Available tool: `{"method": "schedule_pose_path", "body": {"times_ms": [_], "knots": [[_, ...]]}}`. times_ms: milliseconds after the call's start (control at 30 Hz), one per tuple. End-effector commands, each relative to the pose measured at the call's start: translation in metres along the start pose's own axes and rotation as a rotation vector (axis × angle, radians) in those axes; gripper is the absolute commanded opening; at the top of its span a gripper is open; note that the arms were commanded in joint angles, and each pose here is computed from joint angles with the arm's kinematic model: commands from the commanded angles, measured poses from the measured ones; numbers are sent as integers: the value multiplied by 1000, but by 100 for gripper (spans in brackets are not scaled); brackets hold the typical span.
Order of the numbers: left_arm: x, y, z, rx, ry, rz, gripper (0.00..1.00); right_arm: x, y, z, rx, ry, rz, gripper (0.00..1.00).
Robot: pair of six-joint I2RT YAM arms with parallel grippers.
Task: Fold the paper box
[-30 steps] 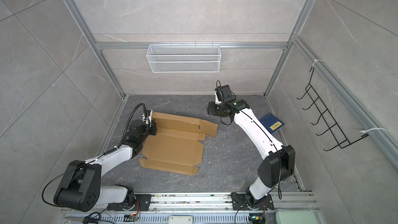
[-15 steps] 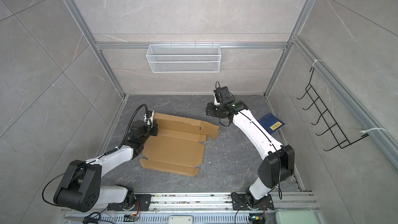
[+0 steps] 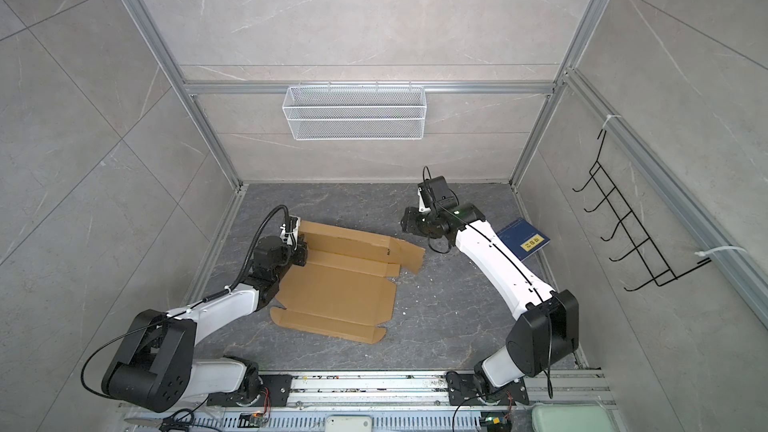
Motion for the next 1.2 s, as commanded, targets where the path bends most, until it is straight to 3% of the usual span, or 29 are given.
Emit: {"method": "schedule_pose_path", "body": {"times_ms": [0,300,633,967,1167], "knots": [[-11,3,27,14,-110,47,0,-12,-2,-13,63,10,12,57],[-27,10,22,-70,-133,157,0,-27,8,-39,125,21,35,57],[-30,-5,18,-82,-130,123,0,14,50,-49,162,75,121,57],[-34,-7,14,-97,-124,142,0,41,63,-49,179,113,182,37],[-36,-1,9,-107,-93,194,0,42,70,-45,148,119,235,41]]}}
Point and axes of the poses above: each gripper's point midway between its finger pads, its own x axis out along the fingers, its own y axis along the line the jaws close on, z = x × y, the point moved 5 cm from there along -x, back along the fingers
